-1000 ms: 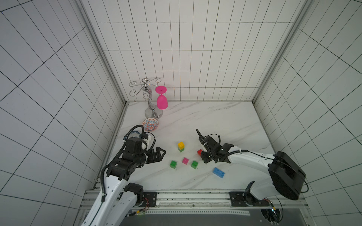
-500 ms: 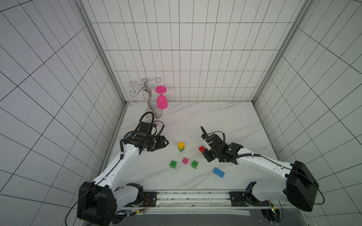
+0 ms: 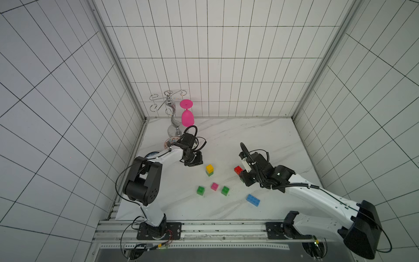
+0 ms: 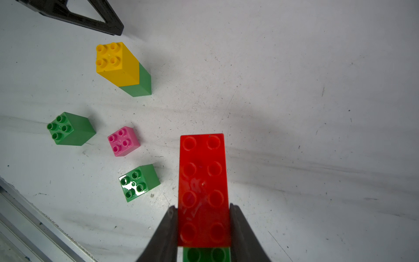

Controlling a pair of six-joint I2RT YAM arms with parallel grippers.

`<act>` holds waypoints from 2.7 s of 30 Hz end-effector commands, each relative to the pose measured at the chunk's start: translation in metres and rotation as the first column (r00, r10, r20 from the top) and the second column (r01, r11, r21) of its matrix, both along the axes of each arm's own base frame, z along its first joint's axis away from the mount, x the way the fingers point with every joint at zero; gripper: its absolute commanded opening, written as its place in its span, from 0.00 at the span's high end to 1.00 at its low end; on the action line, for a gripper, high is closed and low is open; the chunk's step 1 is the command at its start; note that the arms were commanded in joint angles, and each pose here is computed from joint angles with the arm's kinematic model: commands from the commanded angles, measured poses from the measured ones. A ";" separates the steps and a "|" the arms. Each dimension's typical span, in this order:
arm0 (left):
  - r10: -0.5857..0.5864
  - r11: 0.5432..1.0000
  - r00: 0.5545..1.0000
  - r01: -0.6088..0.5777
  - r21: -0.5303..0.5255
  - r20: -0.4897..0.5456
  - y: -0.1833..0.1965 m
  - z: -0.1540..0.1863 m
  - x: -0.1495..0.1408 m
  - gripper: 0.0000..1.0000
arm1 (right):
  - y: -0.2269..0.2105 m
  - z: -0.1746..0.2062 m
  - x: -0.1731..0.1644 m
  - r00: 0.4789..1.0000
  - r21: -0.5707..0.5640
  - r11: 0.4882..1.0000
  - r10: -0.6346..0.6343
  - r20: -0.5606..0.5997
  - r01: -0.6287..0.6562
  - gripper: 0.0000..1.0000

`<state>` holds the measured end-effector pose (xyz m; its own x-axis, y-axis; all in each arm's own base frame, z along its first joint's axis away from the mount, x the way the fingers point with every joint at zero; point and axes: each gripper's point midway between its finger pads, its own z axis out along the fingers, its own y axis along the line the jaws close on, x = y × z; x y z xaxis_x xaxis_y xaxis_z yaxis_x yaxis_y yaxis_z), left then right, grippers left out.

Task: Assemble the letter r with lego
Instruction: Adjust the lego brick at the center of the board.

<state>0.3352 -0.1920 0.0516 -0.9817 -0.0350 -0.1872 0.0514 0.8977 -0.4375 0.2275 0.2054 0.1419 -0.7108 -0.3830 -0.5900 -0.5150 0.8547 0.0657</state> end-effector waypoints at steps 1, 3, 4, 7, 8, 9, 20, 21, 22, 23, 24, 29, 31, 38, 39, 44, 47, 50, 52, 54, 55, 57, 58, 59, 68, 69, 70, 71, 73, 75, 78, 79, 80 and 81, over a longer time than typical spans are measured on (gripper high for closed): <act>-0.010 1.000 1.000 0.010 0.007 0.022 -0.011 -0.005 0.006 0.81 | -0.003 0.016 0.002 1.000 0.006 1.000 -0.007 0.023 0.007 1.00; -0.005 1.000 1.000 0.005 0.007 0.004 -0.011 -0.013 0.002 0.82 | -0.004 0.017 0.001 1.000 0.007 1.000 -0.007 0.022 0.007 1.00; -0.005 1.000 1.000 0.005 0.001 -0.002 -0.011 -0.015 0.000 0.83 | -0.005 0.018 0.001 1.000 0.008 1.000 -0.007 0.023 0.007 1.00; -0.002 1.000 1.000 0.002 0.017 -0.027 -0.008 -0.024 -0.009 0.84 | -0.007 0.021 0.000 1.000 0.011 1.000 -0.010 0.028 0.010 1.00; 0.006 1.000 0.999 -0.005 0.026 -0.037 -0.006 -0.028 -0.013 0.85 | -0.007 0.021 -0.001 1.000 0.013 1.000 -0.010 0.029 0.010 1.00; 0.013 1.000 0.999 -0.011 0.029 -0.043 -0.004 -0.031 -0.015 0.85 | -0.008 0.022 -0.001 0.999 0.012 1.000 -0.012 0.030 0.011 1.00; 0.050 0.998 0.999 -0.051 -0.030 -0.011 -0.006 -0.029 -0.015 0.89 | -0.015 0.022 -0.008 0.999 0.026 0.999 -0.029 0.028 0.029 1.00; 0.052 0.998 0.999 -0.053 -0.031 -0.005 -0.005 -0.027 -0.012 0.89 | -0.016 0.021 -0.008 0.999 0.025 0.999 -0.031 0.027 0.030 1.00; 0.054 0.998 0.999 -0.054 -0.033 0.003 -0.005 -0.025 -0.008 0.89 | -0.017 0.021 -0.008 0.999 0.024 0.999 -0.033 0.028 0.033 1.00; 0.058 0.998 0.998 -0.057 -0.034 0.008 -0.004 -0.023 -0.005 0.90 | -0.017 0.021 -0.009 0.999 0.024 0.999 -0.033 0.029 0.033 1.00; 0.061 0.998 0.998 -0.061 -0.035 0.012 -0.003 -0.022 -0.001 0.91 | -0.018 0.021 -0.009 0.999 0.024 0.999 -0.035 0.027 0.035 1.00; 0.057 0.998 0.998 -0.057 -0.041 -0.002 -0.006 -0.025 0.004 0.95 | -0.019 0.019 -0.011 0.999 0.024 0.999 -0.038 0.020 0.037 1.00; 0.046 0.997 0.999 -0.046 -0.059 -0.017 -0.013 -0.028 0.001 0.97 | -0.019 0.018 -0.012 0.999 0.024 0.999 -0.038 0.017 0.037 1.00; 0.013 0.997 0.998 -0.018 -0.069 -0.060 -0.030 -0.038 -0.014 1.00 | -0.019 0.018 -0.011 0.999 0.019 0.999 -0.039 0.017 0.038 1.00; 0.019 0.998 0.997 -0.023 -0.062 -0.071 -0.029 -0.041 -0.017 1.00 | -0.020 0.018 -0.011 0.999 0.017 0.999 -0.039 0.016 0.039 1.00; 0.046 0.999 0.993 -0.049 -0.021 -0.107 -0.016 -0.050 -0.034 1.00 | -0.022 0.021 -0.012 0.999 0.011 0.999 -0.042 0.020 0.041 1.00; 0.073 0.997 0.989 -0.074 -0.007 -0.128 -0.008 -0.056 -0.047 1.00 | -0.023 0.022 -0.013 0.999 0.007 0.999 -0.045 0.017 0.045 1.00; 0.102 0.994 0.985 -0.108 -0.030 -0.140 -0.005 -0.059 -0.059 1.00 | -0.024 0.021 -0.014 0.999 0.011 0.999 -0.047 0.014 0.047 1.00; 0.117 0.990 0.983 -0.127 -0.068 -0.139 -0.007 -0.058 -0.063 1.00 | -0.025 0.021 -0.015 0.999 0.016 0.999 -0.049 0.013 0.049 1.00; 0.129 0.983 0.984 -0.143 -0.113 -0.127 -0.012 -0.055 -0.064 1.00 | -0.024 0.021 -0.016 0.999 0.024 0.999 -0.049 0.013 0.049 1.00; 0.132 0.981 0.984 -0.147 -0.125 -0.120 -0.013 -0.053 -0.063 1.00 | -0.025 0.021 -0.016 0.999 0.026 0.998 -0.050 0.014 0.050 1.00; 0.131 0.983 0.986 -0.143 -0.117 -0.105 -0.011 -0.050 -0.061 1.00 | -0.025 0.022 -0.017 0.999 0.033 0.998 -0.051 0.014 0.051 1.00; 0.124 0.985 0.988 -0.134 -0.105 -0.094 -0.010 -0.047 -0.058 1.00 | -0.025 0.023 -0.017 0.999 0.035 0.998 -0.052 0.015 0.051 1.00; 0.114 0.988 0.990 -0.122 -0.096 -0.082 -0.009 -0.044 -0.055 1.00 | -0.026 0.023 -0.018 0.998 0.035 0.998 -0.054 0.016 0.053 1.00; 0.102 0.991 0.994 -0.105 -0.088 -0.038 -0.002 -0.029 -0.041 1.00 | -0.024 0.023 -0.019 0.999 0.044 0.998 -0.041 0.011 0.041 1.00; 0.102 0.991 0.994 -0.104 -0.083 -0.036 -0.001 -0.030 -0.039 1.00 | -0.022 0.022 -0.019 0.999 0.047 0.998 -0.034 0.010 0.033 1.00; 0.102 0.991 0.994 -0.104 -0.080 -0.031 -0.001 -0.031 -0.036 1.00 | -0.021 0.022 -0.019 0.999 0.050 0.998 -0.031 0.009 0.031 1.00; 0.102 0.991 0.994 -0.104 -0.082 -0.028 -0.001 -0.031 -0.034 1.00 | -0.020 0.022 -0.019 1.000 0.053 0.998 -0.026 0.008 0.026 1.00; 0.102 0.991 0.994 -0.104 -0.084 -0.026 -0.002 -0.032 -0.030 1.00 | -0.018 0.022 -0.019 1.000 0.058 0.998 -0.017 0.009 0.017 1.00; 0.100 0.991 0.995 -0.102 -0.091 -0.029 -0.006 -0.034 -0.025 1.00 | -0.017 0.021 -0.020 1.000 0.059 0.998 -0.014 0.007 0.013 1.00; 0.099 0.988 0.994 -0.103 -0.112 -0.040 -0.011 -0.036 -0.021 1.00 | -0.017 0.020 -0.019 1.000 0.057 0.998 -0.012 0.003 0.011 1.00; 0.097 0.988 0.994 -0.102 -0.116 -0.044 -0.013 -0.036 -0.021 1.00 | -0.017 0.020 -0.020 1.000 0.057 0.998 -0.008 0.003 0.008 1.00; 0.098 0.988 0.994 -0.103 -0.119 -0.049 -0.015 -0.037 -0.022 1.00 | -0.017 0.021 -0.020 1.000 0.058 0.998 -0.010 0.002 0.010 1.00; 0.095 0.987 0.994 -0.100 -0.123 -0.051 -0.017 -0.037 -0.022 1.00 | -0.016 0.021 -0.020 1.000 0.060 0.998 -0.007 0.003 0.007 1.00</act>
